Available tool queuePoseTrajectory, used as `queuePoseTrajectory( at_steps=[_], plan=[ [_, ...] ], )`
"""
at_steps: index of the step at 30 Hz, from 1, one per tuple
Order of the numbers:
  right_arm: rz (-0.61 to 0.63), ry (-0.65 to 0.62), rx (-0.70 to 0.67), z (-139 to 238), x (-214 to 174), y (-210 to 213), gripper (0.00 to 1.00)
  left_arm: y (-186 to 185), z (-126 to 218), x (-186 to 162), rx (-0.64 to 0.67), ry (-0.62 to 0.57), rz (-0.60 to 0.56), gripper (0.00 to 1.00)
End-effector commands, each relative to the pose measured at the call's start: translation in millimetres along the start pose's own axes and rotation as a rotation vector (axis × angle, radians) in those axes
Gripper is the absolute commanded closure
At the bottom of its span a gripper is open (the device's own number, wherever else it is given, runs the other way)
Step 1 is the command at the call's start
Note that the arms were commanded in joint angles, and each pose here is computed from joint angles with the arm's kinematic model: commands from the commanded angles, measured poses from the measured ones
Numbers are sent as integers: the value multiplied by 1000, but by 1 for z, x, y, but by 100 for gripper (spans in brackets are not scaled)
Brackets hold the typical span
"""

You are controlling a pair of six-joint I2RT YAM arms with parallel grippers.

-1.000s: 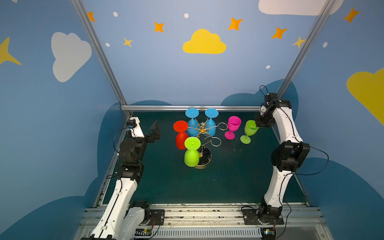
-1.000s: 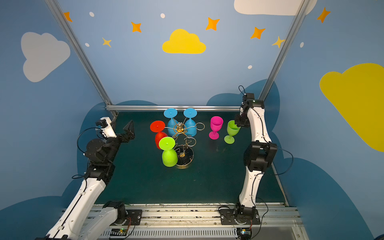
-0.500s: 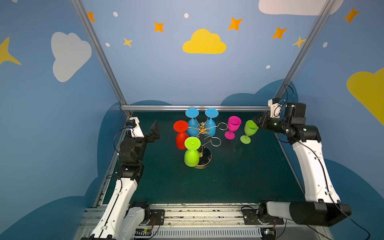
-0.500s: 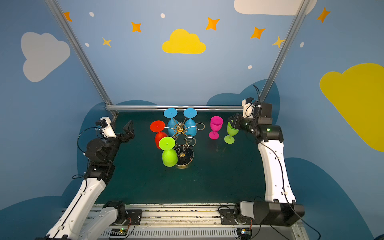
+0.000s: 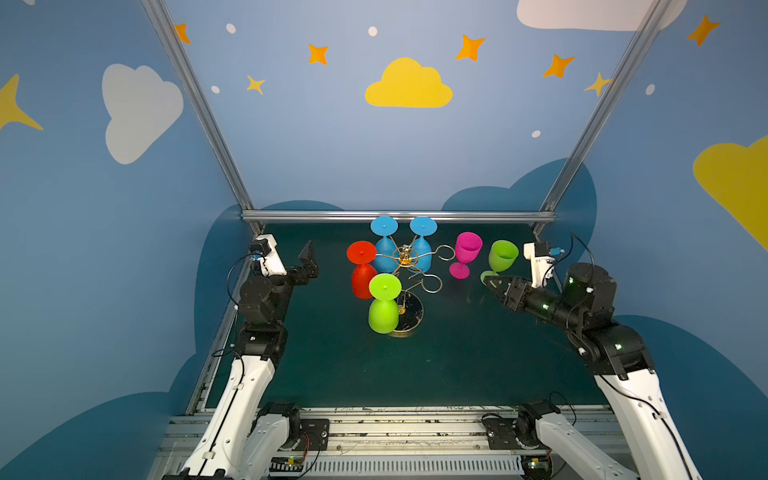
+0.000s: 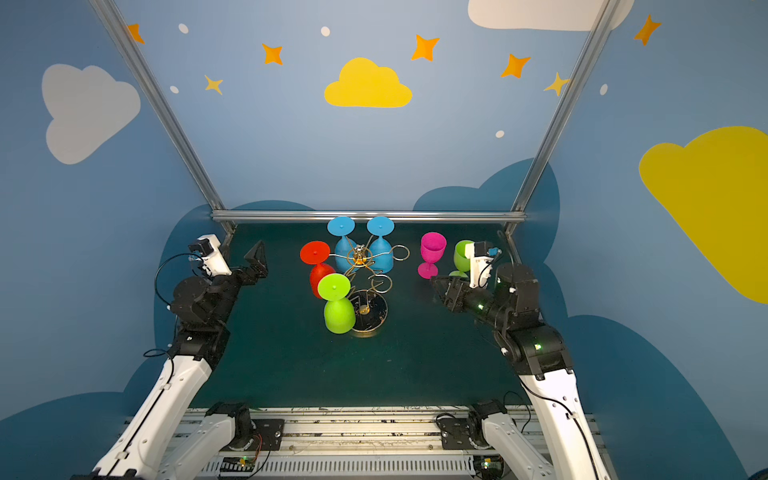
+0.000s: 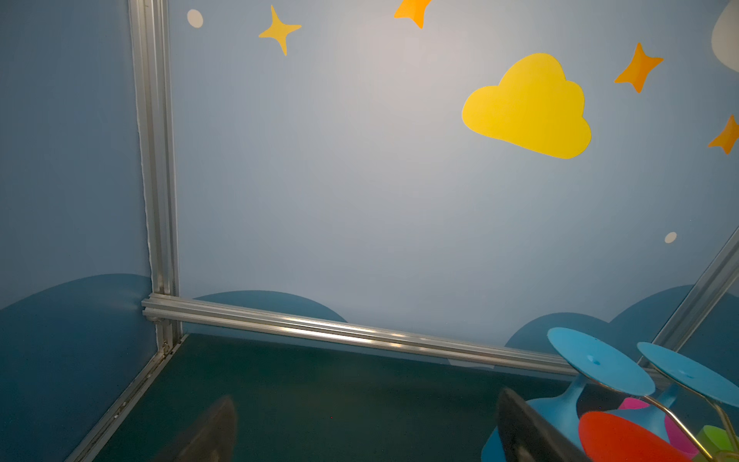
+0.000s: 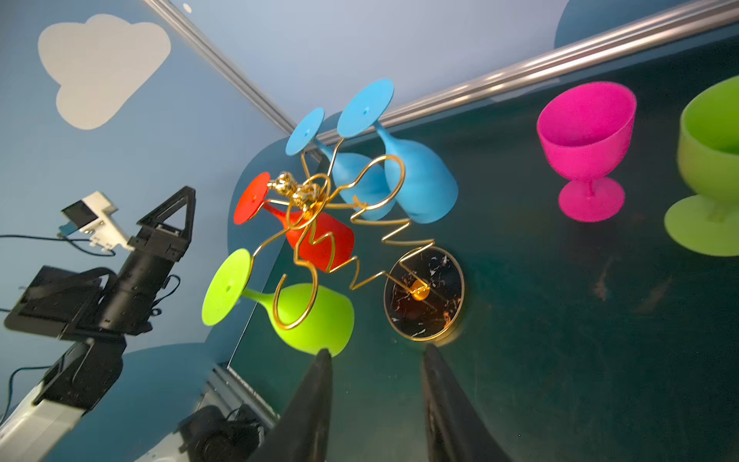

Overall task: Take the wine glass off the wine glass rack
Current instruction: 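Move the right gripper toward the lime-green glass hanging on the rack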

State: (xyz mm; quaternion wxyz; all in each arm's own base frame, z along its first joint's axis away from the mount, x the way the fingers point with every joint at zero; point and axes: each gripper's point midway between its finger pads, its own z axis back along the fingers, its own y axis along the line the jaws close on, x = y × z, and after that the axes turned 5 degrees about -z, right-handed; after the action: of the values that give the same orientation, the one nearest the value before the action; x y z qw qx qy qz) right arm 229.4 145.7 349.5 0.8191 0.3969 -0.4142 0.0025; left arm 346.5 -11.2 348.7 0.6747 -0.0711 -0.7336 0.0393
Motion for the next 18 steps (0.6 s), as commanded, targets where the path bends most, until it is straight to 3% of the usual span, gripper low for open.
queuePoseTrajectory(
  at_steps=[1, 7, 18],
  plan=[
    [-52, 16, 3, 5, -17, 2, 64, 2, 0, 0, 9, -3, 15, 0],
    [-87, 72, 37, -4, -53, 9, 67, 6, 0, 0, 30, 0, 29, 0],
    [82, 120, 65, -33, -92, 56, 67, 14, 4, 4, 73, -15, 25, 0]
  ],
)
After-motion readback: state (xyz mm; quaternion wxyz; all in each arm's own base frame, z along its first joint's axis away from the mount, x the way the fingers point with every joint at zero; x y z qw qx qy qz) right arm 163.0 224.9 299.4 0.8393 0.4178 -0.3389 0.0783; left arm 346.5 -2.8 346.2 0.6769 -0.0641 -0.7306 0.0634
